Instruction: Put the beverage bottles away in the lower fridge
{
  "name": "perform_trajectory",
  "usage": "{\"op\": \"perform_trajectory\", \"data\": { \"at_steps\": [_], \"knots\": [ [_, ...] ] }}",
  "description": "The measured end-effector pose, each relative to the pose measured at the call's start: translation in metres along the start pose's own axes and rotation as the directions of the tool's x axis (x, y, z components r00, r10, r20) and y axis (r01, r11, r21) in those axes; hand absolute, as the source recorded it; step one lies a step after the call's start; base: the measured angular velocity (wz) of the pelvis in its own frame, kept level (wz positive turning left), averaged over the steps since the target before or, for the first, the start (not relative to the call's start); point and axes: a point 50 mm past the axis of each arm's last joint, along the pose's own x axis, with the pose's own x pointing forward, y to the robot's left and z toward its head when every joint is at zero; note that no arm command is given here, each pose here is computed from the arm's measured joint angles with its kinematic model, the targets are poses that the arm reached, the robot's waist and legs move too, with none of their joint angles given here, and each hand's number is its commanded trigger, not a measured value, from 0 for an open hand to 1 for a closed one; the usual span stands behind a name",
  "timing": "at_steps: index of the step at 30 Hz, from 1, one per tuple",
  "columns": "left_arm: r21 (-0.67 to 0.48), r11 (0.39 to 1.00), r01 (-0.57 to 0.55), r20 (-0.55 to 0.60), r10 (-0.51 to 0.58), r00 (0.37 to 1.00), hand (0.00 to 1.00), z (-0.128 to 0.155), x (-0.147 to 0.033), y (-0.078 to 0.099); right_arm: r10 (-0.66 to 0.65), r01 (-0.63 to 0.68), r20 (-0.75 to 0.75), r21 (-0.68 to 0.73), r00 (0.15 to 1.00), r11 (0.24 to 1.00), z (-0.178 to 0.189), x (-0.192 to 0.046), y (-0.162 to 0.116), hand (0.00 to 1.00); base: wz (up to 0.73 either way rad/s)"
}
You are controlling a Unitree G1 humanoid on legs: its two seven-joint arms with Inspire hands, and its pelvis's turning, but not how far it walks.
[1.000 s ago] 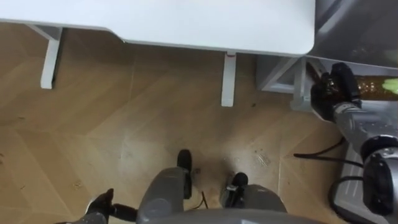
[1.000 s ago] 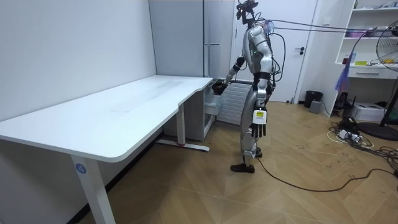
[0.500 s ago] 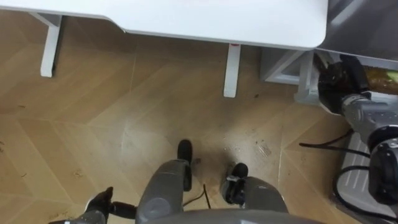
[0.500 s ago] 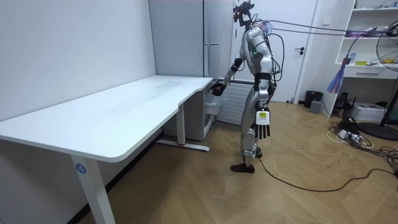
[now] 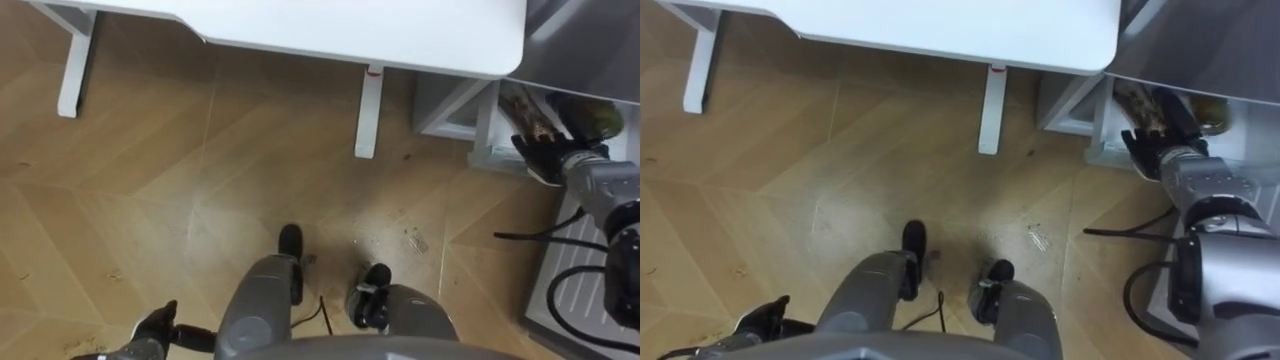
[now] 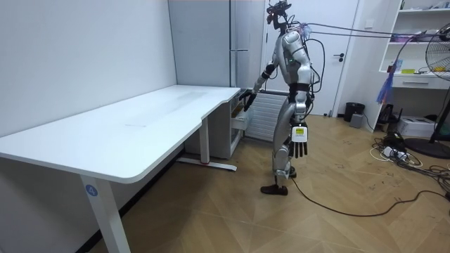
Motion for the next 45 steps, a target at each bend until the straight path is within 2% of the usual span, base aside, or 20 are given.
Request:
{"op": "perform_trajectory", "data": {
  "at_steps": [17,23,31,36,40,42,45],
  "knots": [
    [0.001,1.0,0.002,0.002,-0.002,1.0,0.0,0.0,0.0,0.0,-0.01,0.01,0.009,-0.012,1.0,1.0,0.001,0.0,0.0,0.0,0.0],
    [-0.002,1.0,0.006,0.013,-0.006,1.0,0.0,0.0,0.0,-0.001,-0.003,0.005,0.019,-0.106,1.0,0.994,0.002,0.0,-0.007,0.0,0.01],
    [-0.058,0.998,0.004,0.01,-0.004,1.0,0.0,-0.005,-0.001,0.001,-0.02,0.025,0.035,-0.146,0.999,0.989,0.014,-0.006,-0.055,0.0,0.03],
    [-0.087,0.996,-0.013,0.013,0.015,1.0,0.0,-0.011,-0.003,0.006,-0.115,0.12,0.041,-0.144,0.993,0.982,0.017,-0.016,-0.105,0.0,0.02],
    [-0.088,0.996,-0.022,0.008,0.023,1.0,0.0,-0.018,-0.005,0.006,-0.174,0.179,0.045,-0.162,0.984,0.97,0.019,-0.024,-0.131,0.0,0.05],
    [-0.128,0.991,-0.044,-0.003,0.044,0.999,0.0,-0.022,-0.005,0.006,-0.208,0.215,0.062,-0.151,0.976,0.965,0.02,-0.029,-0.148,0.0,0.0],
    [-0.149,0.987,-0.068,-0.003,0.069,0.998,0.0,-0.023,-0.006,0.006,-0.249,0.252,0.042,-0.147,0.968,0.956,0.009,-0.037,-0.171,0.0,-0.02]
  ]
}}
